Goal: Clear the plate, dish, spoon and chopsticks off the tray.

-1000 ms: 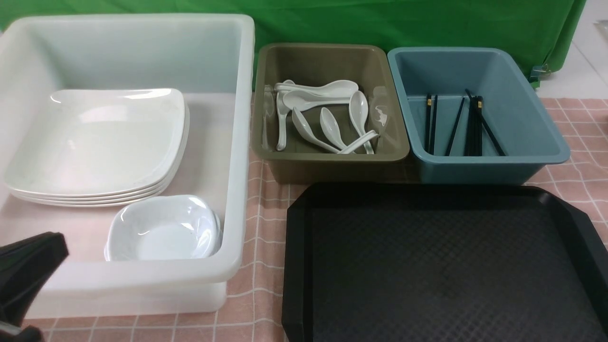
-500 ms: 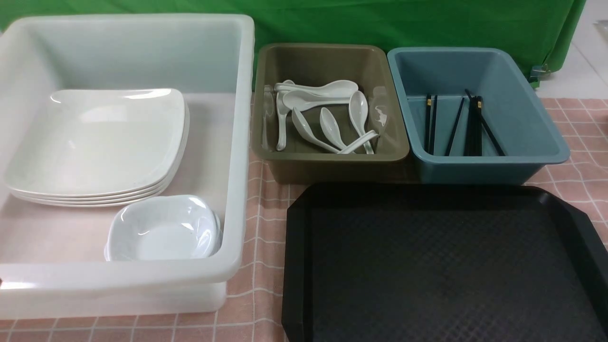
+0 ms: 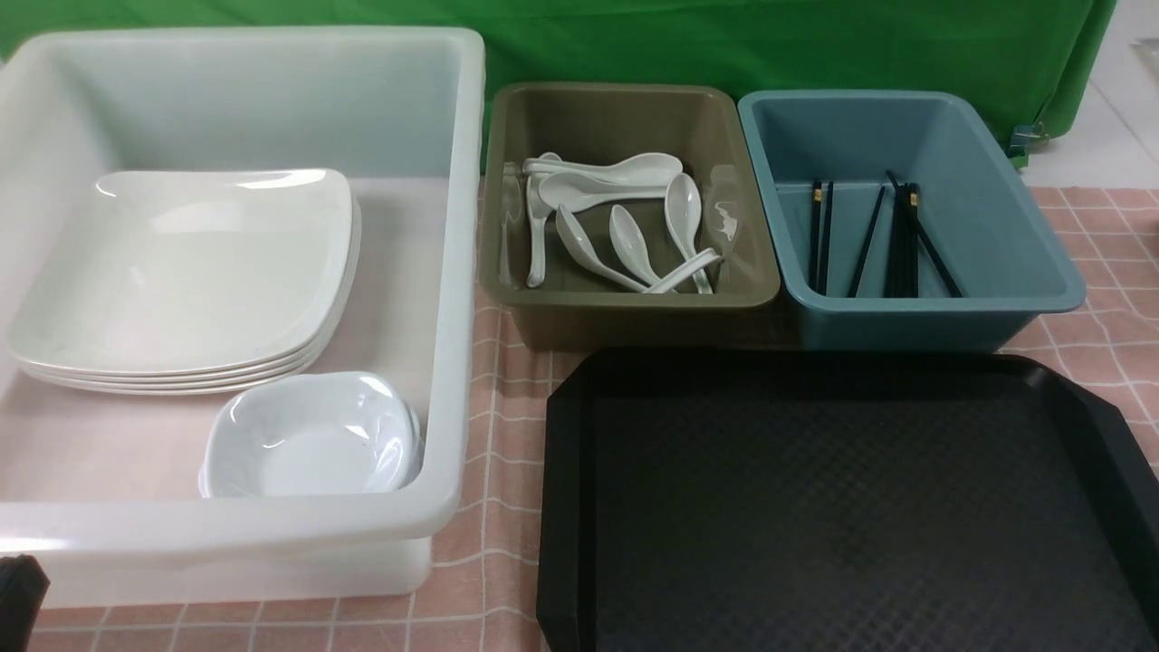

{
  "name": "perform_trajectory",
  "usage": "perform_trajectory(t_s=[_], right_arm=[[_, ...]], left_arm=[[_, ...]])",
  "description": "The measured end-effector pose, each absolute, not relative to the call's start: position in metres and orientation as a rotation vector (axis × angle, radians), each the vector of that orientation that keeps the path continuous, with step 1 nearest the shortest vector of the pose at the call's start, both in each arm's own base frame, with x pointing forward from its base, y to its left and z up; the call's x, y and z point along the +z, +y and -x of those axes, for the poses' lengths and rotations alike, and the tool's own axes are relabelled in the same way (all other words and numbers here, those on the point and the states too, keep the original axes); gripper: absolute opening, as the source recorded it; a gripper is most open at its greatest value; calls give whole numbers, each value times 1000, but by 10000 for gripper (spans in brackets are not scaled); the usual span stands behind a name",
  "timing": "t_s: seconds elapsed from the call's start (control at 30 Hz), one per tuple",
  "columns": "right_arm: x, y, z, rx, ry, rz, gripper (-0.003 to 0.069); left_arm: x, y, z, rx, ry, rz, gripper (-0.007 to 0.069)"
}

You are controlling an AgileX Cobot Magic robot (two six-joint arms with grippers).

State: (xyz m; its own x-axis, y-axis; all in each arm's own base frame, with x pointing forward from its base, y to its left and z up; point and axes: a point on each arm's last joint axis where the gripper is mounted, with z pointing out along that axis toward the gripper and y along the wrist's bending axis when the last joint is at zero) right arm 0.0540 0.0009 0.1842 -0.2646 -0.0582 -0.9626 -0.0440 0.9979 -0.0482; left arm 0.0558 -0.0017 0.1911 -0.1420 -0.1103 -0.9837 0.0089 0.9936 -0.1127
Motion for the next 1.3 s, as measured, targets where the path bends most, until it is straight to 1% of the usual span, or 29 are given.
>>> perform_trajectory(t_s=[1.3], right_arm=[[184, 1, -54, -13, 1839, 74, 239]], left_arm=[[191, -2, -56, -101, 1715, 75, 4]])
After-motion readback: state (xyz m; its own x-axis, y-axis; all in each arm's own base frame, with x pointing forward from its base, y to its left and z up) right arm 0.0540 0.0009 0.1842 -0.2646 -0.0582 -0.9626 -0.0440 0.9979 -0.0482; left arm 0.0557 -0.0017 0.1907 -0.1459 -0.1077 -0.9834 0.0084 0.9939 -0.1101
